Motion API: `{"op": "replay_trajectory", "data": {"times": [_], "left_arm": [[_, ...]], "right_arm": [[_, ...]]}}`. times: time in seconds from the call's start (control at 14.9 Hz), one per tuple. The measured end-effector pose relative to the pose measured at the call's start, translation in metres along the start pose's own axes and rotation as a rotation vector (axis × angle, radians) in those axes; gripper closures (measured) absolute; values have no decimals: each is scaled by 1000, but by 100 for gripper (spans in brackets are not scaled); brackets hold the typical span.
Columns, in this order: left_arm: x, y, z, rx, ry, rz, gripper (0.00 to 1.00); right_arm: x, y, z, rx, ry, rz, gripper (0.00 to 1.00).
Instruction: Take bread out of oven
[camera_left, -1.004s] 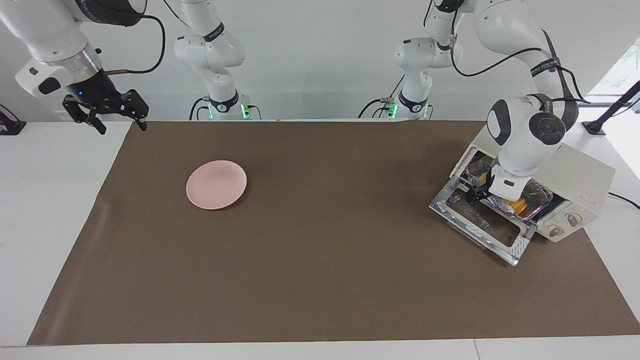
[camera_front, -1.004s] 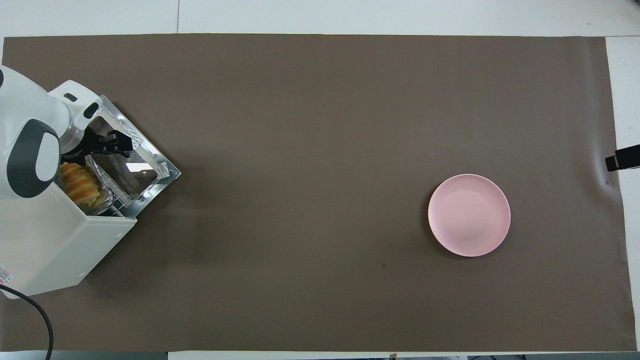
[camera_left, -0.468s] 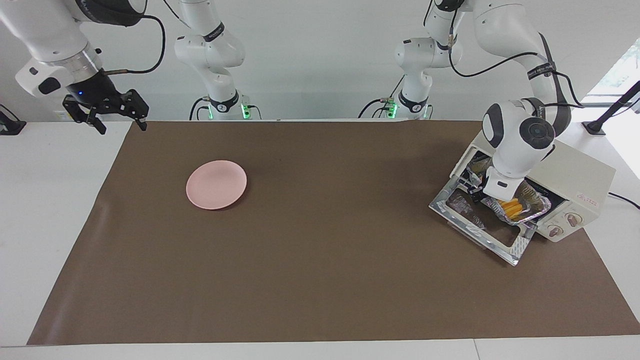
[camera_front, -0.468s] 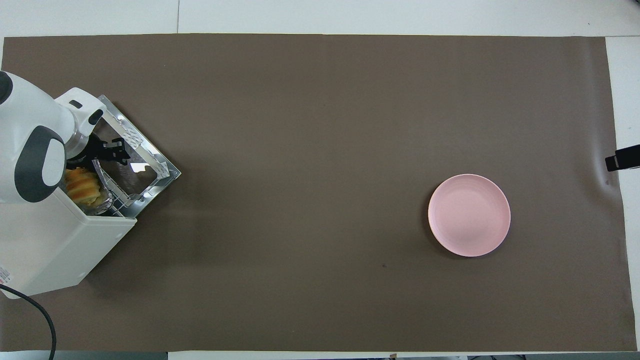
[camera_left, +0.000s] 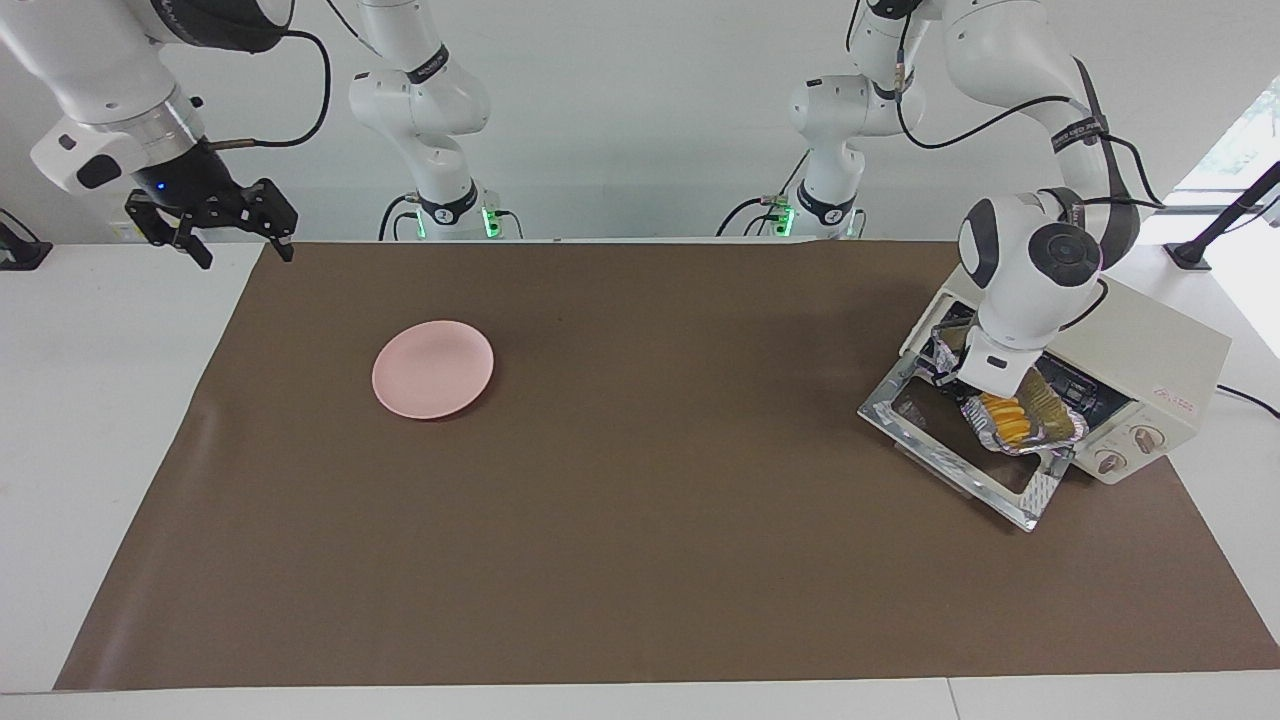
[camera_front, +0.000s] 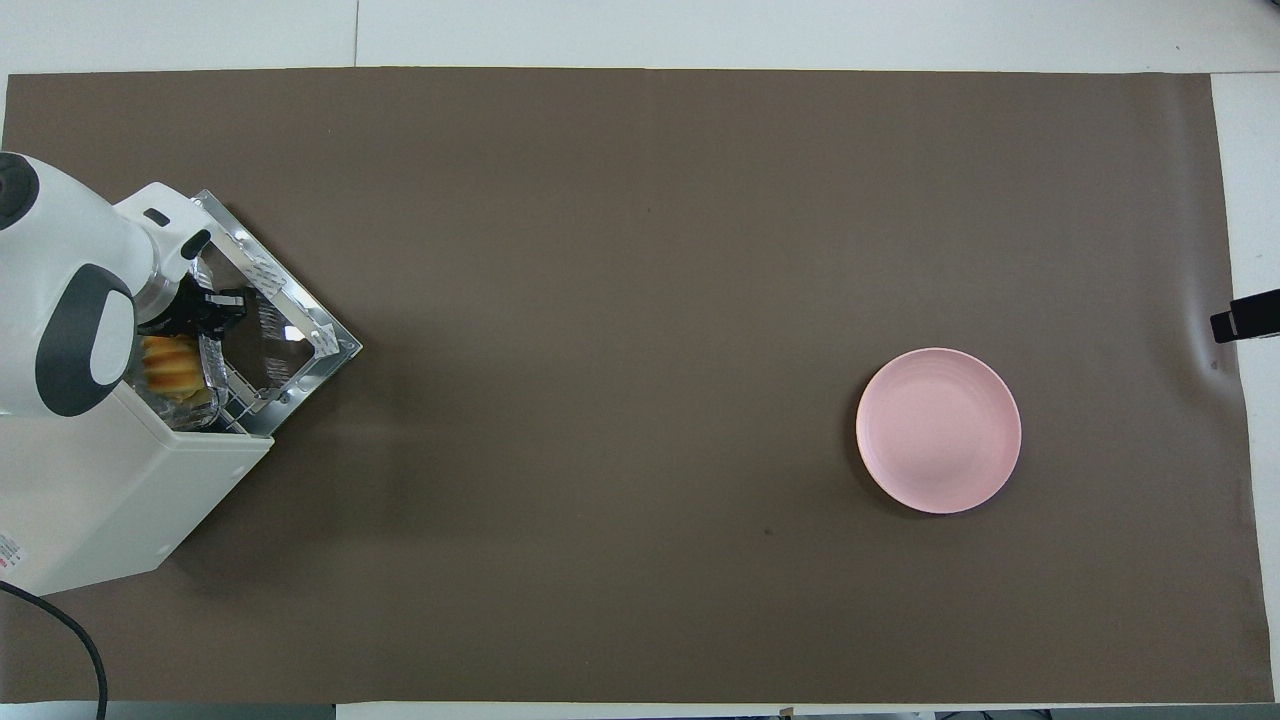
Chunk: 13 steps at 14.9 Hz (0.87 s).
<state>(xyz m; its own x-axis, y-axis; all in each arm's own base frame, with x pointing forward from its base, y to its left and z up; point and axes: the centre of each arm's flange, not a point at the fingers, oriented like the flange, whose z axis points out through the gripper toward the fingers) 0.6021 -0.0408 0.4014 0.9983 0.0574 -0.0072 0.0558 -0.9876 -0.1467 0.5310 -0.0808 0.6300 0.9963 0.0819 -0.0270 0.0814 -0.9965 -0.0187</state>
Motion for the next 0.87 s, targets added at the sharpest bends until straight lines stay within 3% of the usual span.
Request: {"op": "replay_trajectory", "data": {"times": [0.07, 0.4, 0.54, 0.74, 0.87], "left_arm": [[6, 21, -16, -20, 20, 18, 99], [30, 124, -79, -111, 2, 47, 99], [13, 190, -90, -131, 13, 61, 99], [-36, 296, -109, -210, 34, 62, 99], [-66, 349, -107, -222, 34, 93, 99]], "right_arm": [[0, 0, 0, 0, 0, 0, 0], [0, 0, 0, 0, 0, 0, 0], [0, 1, 0, 0, 0, 3, 0], [-1, 4, 0, 0, 0, 8, 0], [-1, 6, 0, 0, -1, 10, 0]]}}
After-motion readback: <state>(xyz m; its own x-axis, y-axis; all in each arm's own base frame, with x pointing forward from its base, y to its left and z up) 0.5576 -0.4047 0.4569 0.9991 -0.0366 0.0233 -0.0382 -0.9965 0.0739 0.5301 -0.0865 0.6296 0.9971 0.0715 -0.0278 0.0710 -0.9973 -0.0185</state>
